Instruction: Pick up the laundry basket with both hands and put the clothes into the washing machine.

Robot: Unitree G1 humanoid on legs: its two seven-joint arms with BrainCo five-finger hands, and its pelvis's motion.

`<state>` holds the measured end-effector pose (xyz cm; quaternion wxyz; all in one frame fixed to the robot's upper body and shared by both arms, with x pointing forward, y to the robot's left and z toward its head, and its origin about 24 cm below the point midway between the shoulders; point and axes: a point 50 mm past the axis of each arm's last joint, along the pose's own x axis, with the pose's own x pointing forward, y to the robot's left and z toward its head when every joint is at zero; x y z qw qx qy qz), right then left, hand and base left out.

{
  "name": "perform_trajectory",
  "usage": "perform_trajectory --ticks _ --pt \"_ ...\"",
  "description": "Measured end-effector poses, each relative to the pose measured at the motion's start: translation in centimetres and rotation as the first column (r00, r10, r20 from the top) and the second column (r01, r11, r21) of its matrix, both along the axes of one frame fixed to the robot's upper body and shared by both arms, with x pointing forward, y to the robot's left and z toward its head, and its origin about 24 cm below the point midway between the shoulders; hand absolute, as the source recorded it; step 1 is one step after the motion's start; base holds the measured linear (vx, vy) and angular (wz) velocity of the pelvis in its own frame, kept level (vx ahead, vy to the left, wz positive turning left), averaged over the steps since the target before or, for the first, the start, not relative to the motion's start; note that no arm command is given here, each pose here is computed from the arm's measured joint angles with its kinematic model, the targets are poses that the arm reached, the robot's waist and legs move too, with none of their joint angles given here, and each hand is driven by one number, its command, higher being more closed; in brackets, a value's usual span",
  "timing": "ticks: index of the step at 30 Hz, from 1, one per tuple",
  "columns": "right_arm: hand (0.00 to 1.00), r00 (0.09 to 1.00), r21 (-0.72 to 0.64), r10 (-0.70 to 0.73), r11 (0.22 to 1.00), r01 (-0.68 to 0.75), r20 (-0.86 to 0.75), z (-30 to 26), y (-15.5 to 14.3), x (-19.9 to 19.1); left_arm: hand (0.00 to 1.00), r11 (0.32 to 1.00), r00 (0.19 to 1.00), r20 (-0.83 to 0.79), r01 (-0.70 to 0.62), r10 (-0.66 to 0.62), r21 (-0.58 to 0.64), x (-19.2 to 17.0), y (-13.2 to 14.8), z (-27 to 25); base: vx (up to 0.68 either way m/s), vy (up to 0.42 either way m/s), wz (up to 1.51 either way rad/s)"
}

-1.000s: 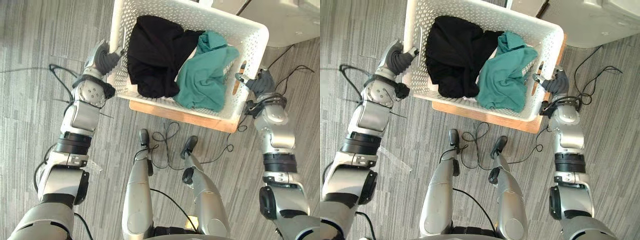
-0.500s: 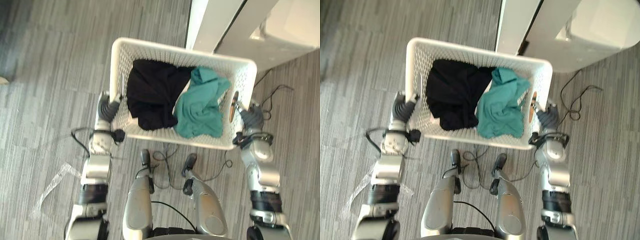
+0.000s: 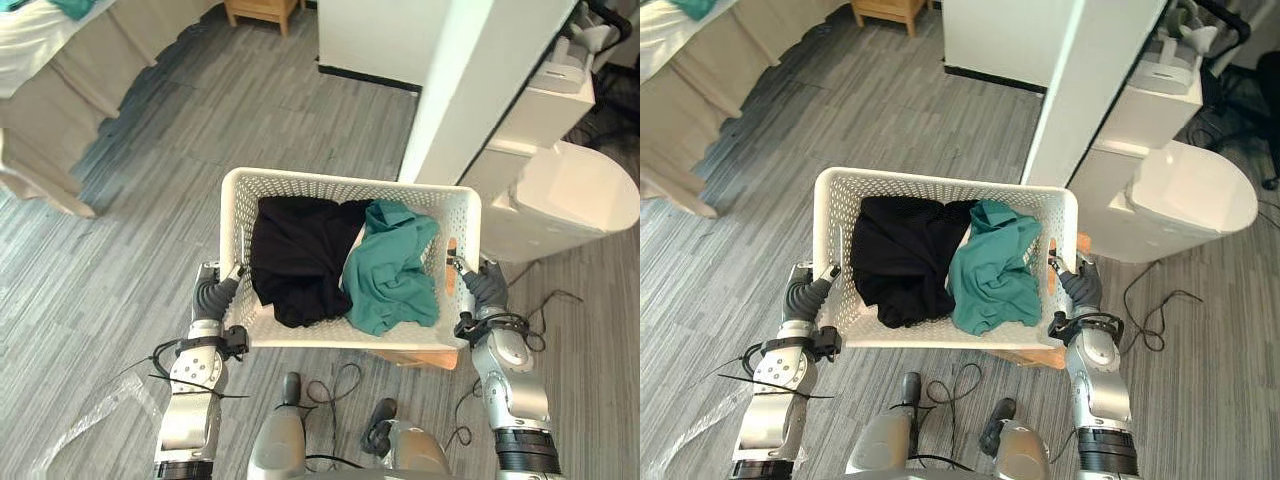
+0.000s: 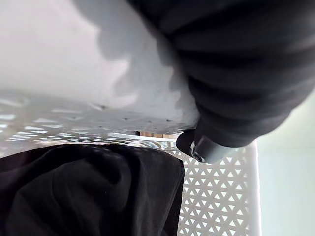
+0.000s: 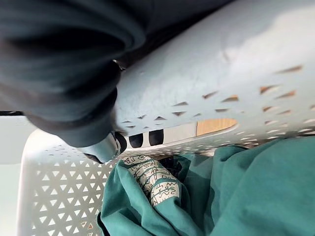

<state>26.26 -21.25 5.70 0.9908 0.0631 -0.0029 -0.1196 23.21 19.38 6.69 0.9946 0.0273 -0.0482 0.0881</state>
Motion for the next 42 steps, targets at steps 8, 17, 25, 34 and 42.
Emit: perform_trajectory --ticks 8,17,25,34,42 --pt "1.00 0.998 0.007 -0.021 1.000 0.021 -0.057 -1.4 -0.3 -0.7 1.00 0.999 0.998 -0.056 0.004 -0.006 -0.035 -1.1 -0.5 -1.5 -0.11 0.029 -0.04" --pt "1.00 0.990 0.033 -0.089 0.995 0.093 -0.113 -3.1 -1.2 -3.9 1.00 0.997 0.991 -0.112 0.064 -0.067 -0.031 -0.6 -1.3 -2.8 -0.32 0.307 -0.65" --pt "1.00 0.991 0.065 0.011 0.998 -0.002 -0.133 -3.8 1.1 -3.1 1.00 1.000 0.991 -0.132 -0.023 0.022 -0.009 -3.4 1.0 -3.0 -0.27 0.057 -0.78" --pt "1.00 0.987 0.009 0.032 0.999 -0.031 -0.155 -3.8 0.8 -1.5 1.00 0.996 0.987 -0.157 -0.048 0.035 -0.077 -3.5 0.1 -3.6 -0.26 -0.149 -0.67" --pt "1.00 0.989 -0.002 0.030 1.000 -0.030 -0.148 -3.9 0.3 -1.9 1.00 0.997 0.989 -0.148 -0.011 -0.001 -0.080 -3.2 -0.9 -3.5 -0.12 -0.075 -0.79"
